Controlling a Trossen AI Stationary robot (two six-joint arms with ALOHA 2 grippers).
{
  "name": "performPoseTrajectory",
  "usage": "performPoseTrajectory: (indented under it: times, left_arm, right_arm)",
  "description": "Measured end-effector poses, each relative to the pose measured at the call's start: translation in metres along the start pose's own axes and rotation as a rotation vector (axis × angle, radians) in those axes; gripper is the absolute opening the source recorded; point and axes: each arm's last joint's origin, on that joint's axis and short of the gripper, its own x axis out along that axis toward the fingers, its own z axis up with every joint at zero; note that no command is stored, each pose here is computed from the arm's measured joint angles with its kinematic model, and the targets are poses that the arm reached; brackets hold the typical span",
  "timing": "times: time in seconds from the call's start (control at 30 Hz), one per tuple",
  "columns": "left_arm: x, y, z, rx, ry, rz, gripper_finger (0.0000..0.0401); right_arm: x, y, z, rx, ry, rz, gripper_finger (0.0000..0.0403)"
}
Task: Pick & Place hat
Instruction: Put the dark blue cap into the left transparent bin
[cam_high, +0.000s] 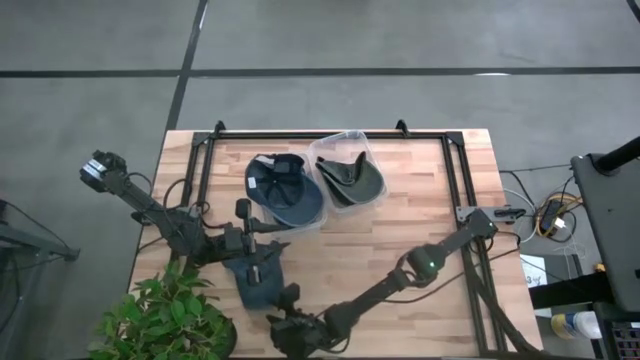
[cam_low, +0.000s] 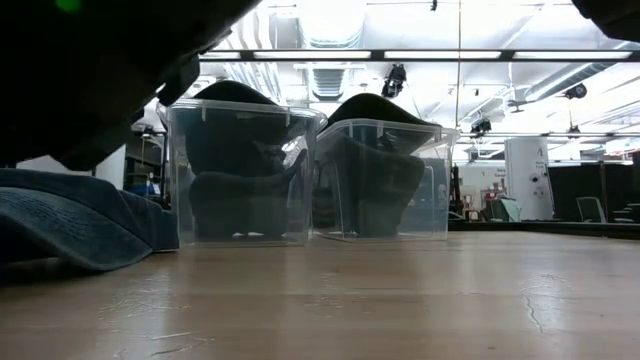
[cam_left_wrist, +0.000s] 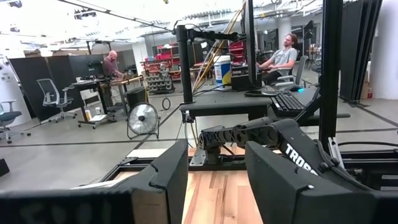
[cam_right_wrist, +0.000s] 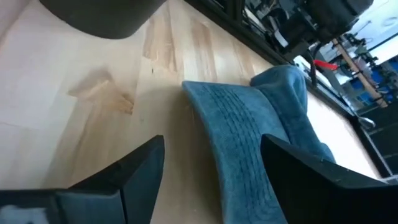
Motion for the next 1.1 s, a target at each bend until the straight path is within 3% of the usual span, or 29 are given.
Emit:
performPoseTrajectory:
  times: [0.33, 0.43, 0.6, 0.8, 0.97, 1.1]
  left_arm:
    - [0.0, -0.001, 0.0, -0.008, -0.002, -0.016, 0.0153]
    - [0.0, -0.001, 0.0, -0.01, -0.004, -0.028, 0.0153]
    - [0.0, -0.001, 0.0, -0.009, -0.004, -0.029, 0.0153]
    - [0.0, -0.001, 0.0, -0.026, -0.004, -0.029, 0.0153]
    - [-0.001, -0.001, 0.002, -0.033, -0.013, -0.044, 0.0153]
    - [-0.002, 0.0, 0.006, -0.038, -0.03, -0.076, 0.0153]
  right_arm:
    - [0.018, -0.018, -0.008, -0.032, 0.06, -0.076, 0.0215]
    - [0.018, -0.019, -0.008, -0.041, 0.067, -0.084, 0.0167]
    - [0.015, -0.019, -0.008, -0.107, 0.09, -0.106, 0.0035]
    - [-0.008, -0.022, 0.004, -0.148, 0.108, -0.163, 0.0014]
    - [-0.048, -0.034, 0.032, -0.05, 0.072, -0.165, 0.0011]
    - [-0.069, -0.048, 0.039, 0.023, 0.102, -0.183, 0.001]
